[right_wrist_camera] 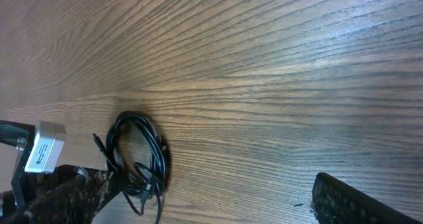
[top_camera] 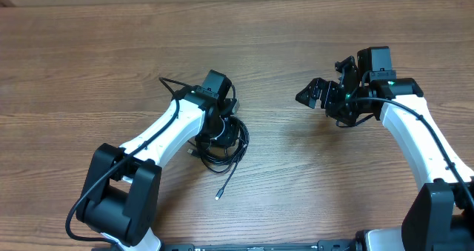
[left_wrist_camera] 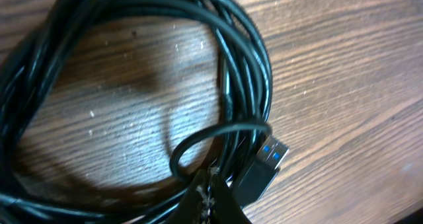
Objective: Untangle cables
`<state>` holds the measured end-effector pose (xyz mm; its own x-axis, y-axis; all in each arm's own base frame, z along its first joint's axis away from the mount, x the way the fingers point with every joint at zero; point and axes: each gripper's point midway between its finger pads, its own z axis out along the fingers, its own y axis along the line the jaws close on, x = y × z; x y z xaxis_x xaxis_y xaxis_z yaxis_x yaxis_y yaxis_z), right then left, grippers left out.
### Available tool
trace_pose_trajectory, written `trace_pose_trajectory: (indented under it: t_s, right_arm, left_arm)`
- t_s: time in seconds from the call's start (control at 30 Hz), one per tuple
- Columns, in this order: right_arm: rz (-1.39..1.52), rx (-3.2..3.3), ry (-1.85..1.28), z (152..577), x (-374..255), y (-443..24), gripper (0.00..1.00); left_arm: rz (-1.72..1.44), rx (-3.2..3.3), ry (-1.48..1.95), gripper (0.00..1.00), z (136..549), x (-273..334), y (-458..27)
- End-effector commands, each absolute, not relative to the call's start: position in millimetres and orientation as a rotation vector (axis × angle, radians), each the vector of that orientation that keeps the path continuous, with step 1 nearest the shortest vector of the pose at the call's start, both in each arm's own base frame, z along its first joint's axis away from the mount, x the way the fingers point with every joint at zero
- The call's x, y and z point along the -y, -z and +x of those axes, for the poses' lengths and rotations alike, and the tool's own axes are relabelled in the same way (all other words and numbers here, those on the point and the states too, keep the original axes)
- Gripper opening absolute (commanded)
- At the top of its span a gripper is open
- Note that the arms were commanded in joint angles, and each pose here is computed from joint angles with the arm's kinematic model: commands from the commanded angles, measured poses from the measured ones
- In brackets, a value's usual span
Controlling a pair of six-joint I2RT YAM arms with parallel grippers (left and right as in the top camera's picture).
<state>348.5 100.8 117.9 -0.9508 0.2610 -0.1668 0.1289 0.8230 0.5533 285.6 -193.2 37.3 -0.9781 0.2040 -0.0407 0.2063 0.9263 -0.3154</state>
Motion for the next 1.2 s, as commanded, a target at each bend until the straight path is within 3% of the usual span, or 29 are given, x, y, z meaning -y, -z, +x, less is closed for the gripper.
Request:
trace_pose_trajectory:
  t_s: [0.0, 0.4, 0.7, 0.93, 1.17]
  right_arm:
    - [0.284, -2.751, -0.813, 354.3, -102.2, -124.3, 1.00]
    - [0.284, -2.750, -0.812, 354.4, -102.1, -124.3, 1.00]
    - [0.284, -2.751, -0.812, 354.3, -102.1, -124.3, 1.00]
    - [0.284, -2.751, -0.812, 354.3, -102.1, -124.3, 1.00]
    - [0.284, -2.750, -0.812, 354.4, -102.1, -124.3, 1.00]
  left_arm:
    - [0.321, -3.096, 0.474, 0.05, 277.5, 196.5, -27.5]
    - [0.215, -3.114, 0.469, 0.06, 271.6, 201.2, -17.8]
    - [0.429, -3.103, 0.973, 0.04, 240.6, 243.2, -41.9]
    - [0.453, -3.133, 0.711, 0.09, 246.7, 219.2, -27.3]
    - [0.398, -3.131, 0.620, 0.06, 254.0, 213.4, -23.1]
